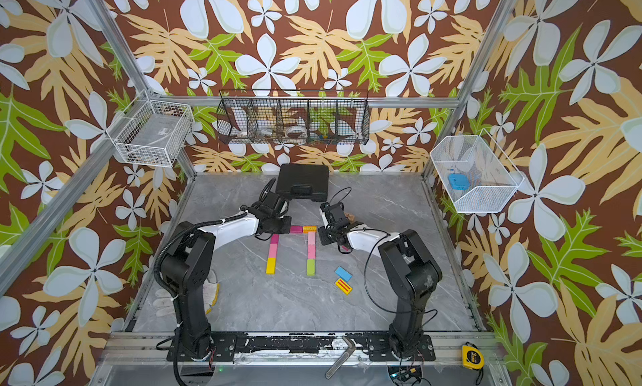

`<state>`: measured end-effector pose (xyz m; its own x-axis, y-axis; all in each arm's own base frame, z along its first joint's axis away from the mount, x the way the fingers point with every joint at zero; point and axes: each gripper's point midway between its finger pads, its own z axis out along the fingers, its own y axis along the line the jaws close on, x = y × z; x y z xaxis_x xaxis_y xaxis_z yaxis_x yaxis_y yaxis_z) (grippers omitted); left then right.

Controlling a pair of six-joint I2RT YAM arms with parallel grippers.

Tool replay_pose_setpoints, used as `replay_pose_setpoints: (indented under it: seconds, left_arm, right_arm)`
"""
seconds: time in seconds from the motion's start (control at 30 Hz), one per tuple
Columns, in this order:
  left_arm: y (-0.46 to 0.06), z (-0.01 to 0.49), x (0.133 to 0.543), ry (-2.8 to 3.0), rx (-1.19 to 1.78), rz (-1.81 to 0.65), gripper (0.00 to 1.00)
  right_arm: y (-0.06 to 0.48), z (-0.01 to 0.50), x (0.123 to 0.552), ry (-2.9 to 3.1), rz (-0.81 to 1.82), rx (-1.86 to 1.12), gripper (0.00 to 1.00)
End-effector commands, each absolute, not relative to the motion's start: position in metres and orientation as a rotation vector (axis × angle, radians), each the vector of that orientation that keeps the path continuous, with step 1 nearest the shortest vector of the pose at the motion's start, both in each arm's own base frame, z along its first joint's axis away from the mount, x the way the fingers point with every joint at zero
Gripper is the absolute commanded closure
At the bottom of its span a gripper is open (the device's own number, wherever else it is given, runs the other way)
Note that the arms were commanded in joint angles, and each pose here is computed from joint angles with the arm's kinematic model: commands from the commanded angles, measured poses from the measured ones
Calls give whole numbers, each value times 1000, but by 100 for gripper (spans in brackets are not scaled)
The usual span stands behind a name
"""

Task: Assemble the number 7 with building blocks
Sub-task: Adjust the building block at the center of the board.

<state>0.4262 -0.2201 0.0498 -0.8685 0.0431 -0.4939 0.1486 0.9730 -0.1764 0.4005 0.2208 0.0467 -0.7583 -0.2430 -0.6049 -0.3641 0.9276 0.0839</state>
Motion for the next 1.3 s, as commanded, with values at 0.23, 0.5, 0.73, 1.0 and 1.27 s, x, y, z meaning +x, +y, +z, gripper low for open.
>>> replay_pose_setpoints:
  seconds: [0.23, 0.5, 0.73, 1.0, 1.27]
  left_arm:
    - [-216, 37, 431, 2639, 153, -265, 100]
    - [-216, 33, 435, 2648, 153, -260, 100]
    - [-216, 29, 434, 2658, 158, -263, 100]
    - [-215, 25, 433, 2669, 157, -254, 100]
    - [-215, 25, 433, 2668, 159, -254, 100]
  right_arm:
    - [213, 34, 410, 2488, 176, -398, 67]
    - [219, 27, 417, 2490, 186, -408, 70]
    - [224, 22, 419, 2490, 209, -426, 70]
    - [228, 15, 424, 2497, 205, -454, 70]
    - [233, 19, 424, 2484, 233, -474, 70]
